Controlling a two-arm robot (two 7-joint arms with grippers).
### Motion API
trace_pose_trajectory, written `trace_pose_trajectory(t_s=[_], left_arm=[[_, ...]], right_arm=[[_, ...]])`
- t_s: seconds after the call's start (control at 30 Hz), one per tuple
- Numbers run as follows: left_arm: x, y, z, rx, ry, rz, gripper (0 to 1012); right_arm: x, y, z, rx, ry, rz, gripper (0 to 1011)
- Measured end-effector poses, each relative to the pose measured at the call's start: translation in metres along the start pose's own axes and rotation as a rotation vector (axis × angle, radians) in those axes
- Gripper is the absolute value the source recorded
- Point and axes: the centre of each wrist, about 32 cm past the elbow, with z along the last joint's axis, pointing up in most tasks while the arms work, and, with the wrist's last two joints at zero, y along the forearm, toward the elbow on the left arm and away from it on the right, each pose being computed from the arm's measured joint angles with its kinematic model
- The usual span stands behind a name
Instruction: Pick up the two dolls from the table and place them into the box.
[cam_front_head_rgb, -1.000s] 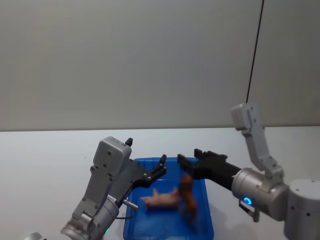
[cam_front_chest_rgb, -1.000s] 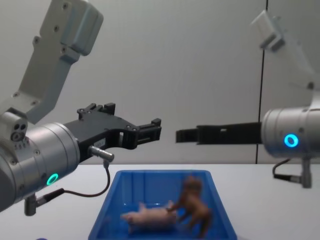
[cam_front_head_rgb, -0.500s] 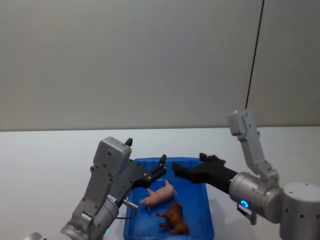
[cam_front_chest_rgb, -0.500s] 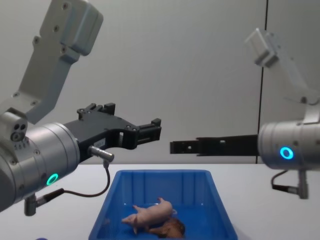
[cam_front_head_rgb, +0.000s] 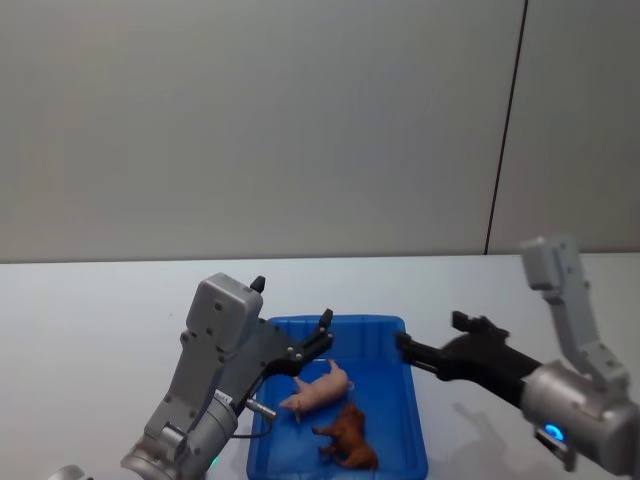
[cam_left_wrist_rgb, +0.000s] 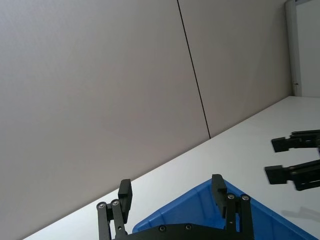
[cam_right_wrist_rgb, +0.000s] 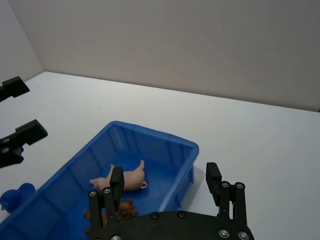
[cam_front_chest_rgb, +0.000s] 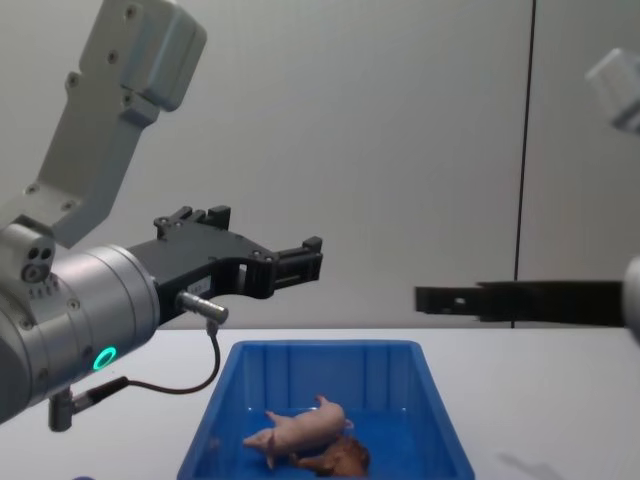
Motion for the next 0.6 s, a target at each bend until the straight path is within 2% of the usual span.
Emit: trace_pose_trajectory(t_s=[0.2, 0.37, 0.6], left_arm=[[0.0000, 0.0000, 0.0000, 0.000, 0.000, 0.000, 1002], [0.0004, 0.0006, -0.0002, 0.001, -0.002, 0.002, 1002], [0.0027, 0.0070, 0.0020, 0.018, -0.016, 0.033, 1002]], right_arm=[[0.008, -0.018, -0.006, 0.009, -0.008, -0.010, 1001], [0.012, -0.028, -0.008, 0.013, -0.014, -0.014, 1001], [0.015, -0.036, -0.010, 0.015, -0.020, -0.017, 1001]])
